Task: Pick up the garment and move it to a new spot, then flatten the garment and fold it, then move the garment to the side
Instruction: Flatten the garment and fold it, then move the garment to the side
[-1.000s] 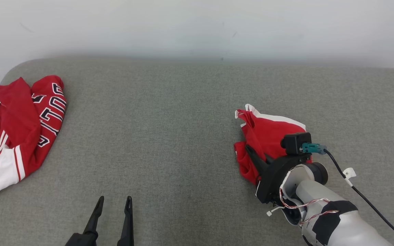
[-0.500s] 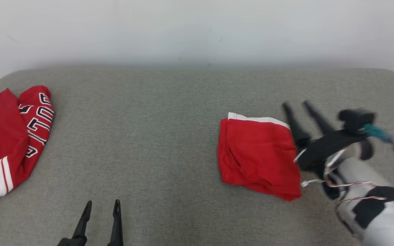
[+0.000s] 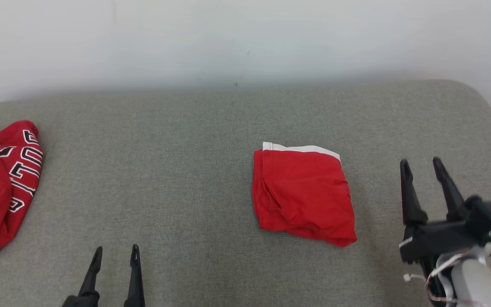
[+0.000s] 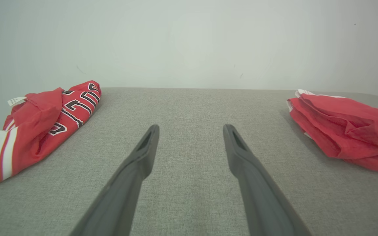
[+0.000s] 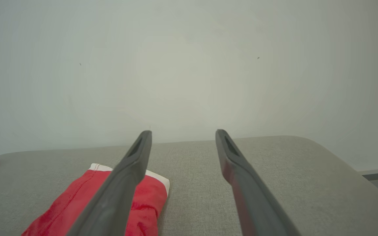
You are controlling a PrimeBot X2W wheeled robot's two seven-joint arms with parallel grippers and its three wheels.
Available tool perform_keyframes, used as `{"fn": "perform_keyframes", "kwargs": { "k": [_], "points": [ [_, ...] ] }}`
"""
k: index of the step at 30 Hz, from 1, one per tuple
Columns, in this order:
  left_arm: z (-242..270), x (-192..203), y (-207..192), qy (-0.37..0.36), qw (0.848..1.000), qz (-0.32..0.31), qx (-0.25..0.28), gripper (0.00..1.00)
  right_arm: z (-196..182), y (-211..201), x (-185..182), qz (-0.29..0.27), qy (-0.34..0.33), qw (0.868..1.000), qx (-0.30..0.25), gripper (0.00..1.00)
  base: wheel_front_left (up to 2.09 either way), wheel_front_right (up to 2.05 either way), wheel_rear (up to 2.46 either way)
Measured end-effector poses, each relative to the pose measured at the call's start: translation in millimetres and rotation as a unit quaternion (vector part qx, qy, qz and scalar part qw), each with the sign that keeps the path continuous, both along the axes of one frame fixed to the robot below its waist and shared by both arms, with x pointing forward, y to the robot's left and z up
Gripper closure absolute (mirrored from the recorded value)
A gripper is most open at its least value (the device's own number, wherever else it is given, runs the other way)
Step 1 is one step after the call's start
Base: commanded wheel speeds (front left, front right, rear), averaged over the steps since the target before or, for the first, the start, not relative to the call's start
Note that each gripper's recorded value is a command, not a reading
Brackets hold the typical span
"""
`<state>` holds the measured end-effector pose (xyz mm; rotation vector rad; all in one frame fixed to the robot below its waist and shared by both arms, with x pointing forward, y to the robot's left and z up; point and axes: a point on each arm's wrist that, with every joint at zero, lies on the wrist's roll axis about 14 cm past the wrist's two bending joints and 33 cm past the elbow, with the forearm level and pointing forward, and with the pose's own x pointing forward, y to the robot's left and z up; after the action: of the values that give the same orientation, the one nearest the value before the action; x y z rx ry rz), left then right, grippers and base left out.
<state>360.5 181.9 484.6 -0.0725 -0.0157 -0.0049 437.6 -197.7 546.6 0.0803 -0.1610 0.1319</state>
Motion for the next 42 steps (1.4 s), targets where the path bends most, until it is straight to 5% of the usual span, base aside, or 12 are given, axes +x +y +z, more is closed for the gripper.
{"fn": "perform_keyframes", "kwargs": {
  "k": [15, 42],
  "points": [
    [7, -5, 4, -0.01, 0.999, 0.009, 0.031, 0.0, -46, 24, -50, -0.008, 0.054, 0.999, 0.005, 0.0, 0.0, 0.0, 0.0],
    [1, -16, 21, 0.0, 0.999, 0.034, 0.037, 0.0, -52, 34, -68, -0.008, 0.059, 0.998, 0.013, 0.0, 0.0, 0.0, 0.0]
  ]
}}
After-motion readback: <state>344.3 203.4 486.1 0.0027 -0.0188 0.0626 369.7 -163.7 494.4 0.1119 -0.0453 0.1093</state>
